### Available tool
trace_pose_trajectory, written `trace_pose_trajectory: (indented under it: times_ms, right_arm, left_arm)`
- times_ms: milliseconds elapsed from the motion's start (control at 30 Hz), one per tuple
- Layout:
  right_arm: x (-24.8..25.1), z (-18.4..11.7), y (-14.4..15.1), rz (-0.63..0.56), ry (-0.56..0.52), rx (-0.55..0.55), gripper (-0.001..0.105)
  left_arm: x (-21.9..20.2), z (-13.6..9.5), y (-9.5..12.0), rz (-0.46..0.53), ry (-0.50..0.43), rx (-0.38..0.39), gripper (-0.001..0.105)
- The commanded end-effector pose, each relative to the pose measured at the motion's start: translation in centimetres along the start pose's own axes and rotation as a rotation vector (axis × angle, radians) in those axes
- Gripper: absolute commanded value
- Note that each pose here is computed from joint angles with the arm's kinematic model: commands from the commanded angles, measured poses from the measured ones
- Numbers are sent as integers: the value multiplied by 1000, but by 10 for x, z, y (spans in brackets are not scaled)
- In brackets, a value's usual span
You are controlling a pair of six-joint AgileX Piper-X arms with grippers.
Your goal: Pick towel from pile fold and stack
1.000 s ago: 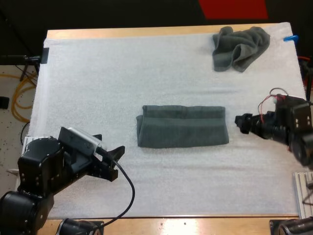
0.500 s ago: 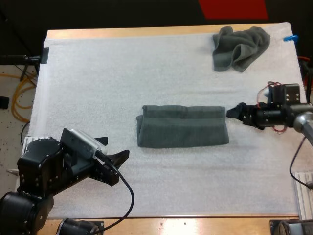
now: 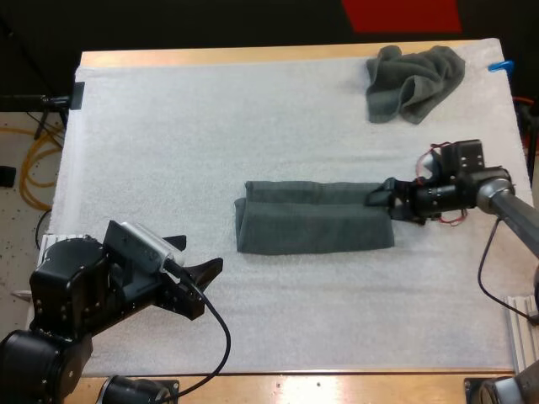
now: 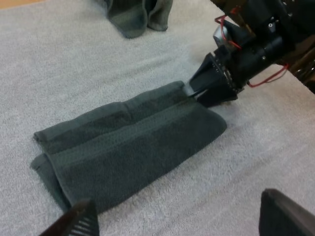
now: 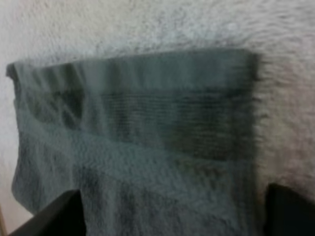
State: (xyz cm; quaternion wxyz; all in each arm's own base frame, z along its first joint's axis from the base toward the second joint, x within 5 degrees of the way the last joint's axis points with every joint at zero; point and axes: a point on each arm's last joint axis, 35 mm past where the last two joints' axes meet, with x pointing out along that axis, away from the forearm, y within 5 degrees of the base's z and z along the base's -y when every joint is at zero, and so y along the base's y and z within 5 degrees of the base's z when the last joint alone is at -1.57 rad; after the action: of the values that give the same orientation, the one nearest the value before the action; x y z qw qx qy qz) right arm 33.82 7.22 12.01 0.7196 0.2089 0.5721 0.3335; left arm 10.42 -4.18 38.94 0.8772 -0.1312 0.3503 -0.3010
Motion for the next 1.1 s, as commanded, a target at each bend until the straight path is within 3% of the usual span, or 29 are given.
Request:
trace_pose_trajectory:
  times_ms: [0, 267, 367, 467, 600, 667, 867, 1067]
  right_arm:
    - [15, -7, 0, 5, 53, 10, 74]
    - [37, -15, 15, 3, 126, -22, 74]
    - [36, -17, 13, -35, 137, -7, 68]
    - [35, -19, 11, -69, 156, -2, 44]
    - [34, -19, 13, -64, 158, -38, 1]
    - [31, -18, 15, -86, 149, -62, 1]
    - [4, -11, 31, -329, 82, -163, 1]
    - [-32, -15, 49, -620, 97, -323, 1]
  left_arm:
    - [0, 1, -1, -7, 3, -10, 66]
    - [0, 1, -1, -7, 3, -3, 66]
    - [0, 1, -1, -9, -4, 16, 65]
    - [0, 2, -1, -9, -5, 17, 65]
    - [0, 2, -2, -49, 0, 5, 65]
    - [-1, 1, -3, -83, 7, 5, 65]
    - [-1, 1, -5, -120, 17, 4, 65]
    - [-1, 1, -5, -121, 17, 4, 65]
